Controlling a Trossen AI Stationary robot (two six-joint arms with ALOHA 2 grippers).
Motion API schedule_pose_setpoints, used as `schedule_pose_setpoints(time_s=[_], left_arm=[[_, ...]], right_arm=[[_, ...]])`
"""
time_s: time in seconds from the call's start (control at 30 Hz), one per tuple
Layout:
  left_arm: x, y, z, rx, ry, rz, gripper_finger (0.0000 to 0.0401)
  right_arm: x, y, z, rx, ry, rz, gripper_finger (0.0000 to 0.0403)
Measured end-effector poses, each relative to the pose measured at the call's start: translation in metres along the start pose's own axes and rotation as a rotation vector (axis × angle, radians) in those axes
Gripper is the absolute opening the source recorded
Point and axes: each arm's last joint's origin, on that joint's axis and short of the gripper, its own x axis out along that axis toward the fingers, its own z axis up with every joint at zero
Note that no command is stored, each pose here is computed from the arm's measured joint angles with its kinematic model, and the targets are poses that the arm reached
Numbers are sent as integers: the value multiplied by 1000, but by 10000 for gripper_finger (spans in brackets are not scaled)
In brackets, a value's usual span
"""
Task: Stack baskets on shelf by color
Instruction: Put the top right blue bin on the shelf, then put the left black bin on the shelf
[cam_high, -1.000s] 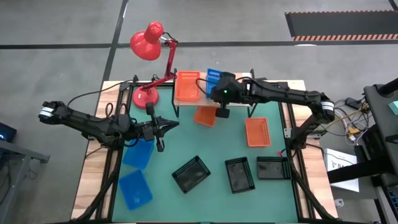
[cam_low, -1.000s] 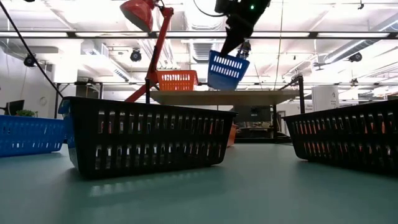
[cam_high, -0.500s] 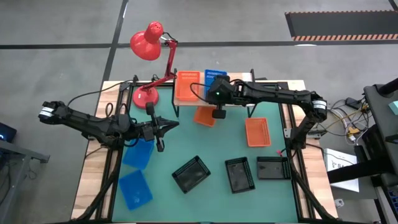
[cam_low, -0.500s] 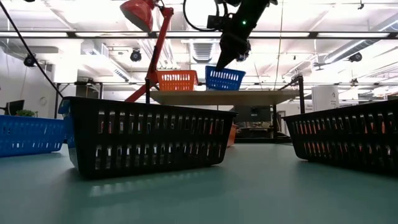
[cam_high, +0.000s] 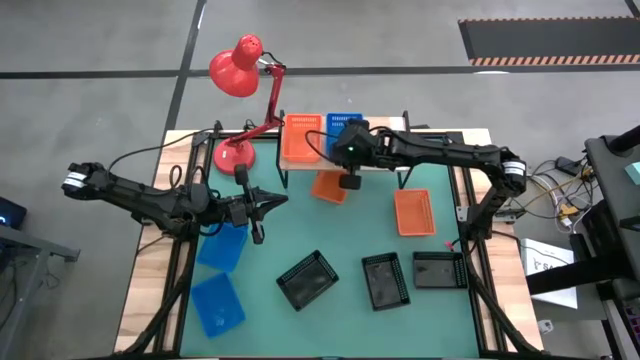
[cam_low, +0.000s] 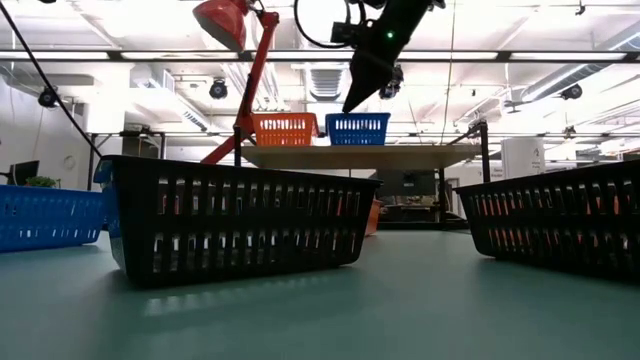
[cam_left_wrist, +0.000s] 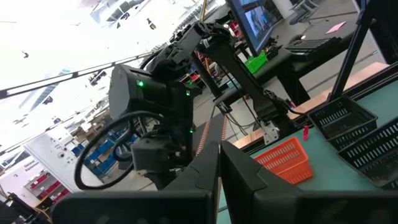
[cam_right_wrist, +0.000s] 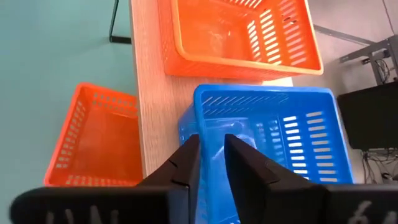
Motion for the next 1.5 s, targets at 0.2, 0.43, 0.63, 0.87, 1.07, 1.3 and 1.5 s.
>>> schedule_pose_setpoints(time_s=[0.2, 0.43, 0.63, 0.87, 1.07, 1.3, 1.5], left_arm=[[0, 0, 0, 0, 0, 0, 0], [0, 0, 0, 0, 1, 0, 0], [0, 0, 0, 0, 1, -1, 0], [0, -1, -1, 2, 7, -6, 0], [0, -1, -1, -17, 11, -9, 0], [0, -2, -2, -16, 19, -15, 0], [0, -2, -2, -41, 18, -14, 0]], right_arm=[[-12, -6, 8, 36, -21, -6, 107], [-34, -23, 11, 54, 40, -5, 97], [-37, -46, -7, 150, 174, -11, 46], [-40, -48, -25, 182, 329, 30, 9], [-63, -24, -22, 207, 349, 66, 9], [-87, 37, -14, 166, 250, 142, 9], [-93, 97, -16, 169, 105, 215, 8]])
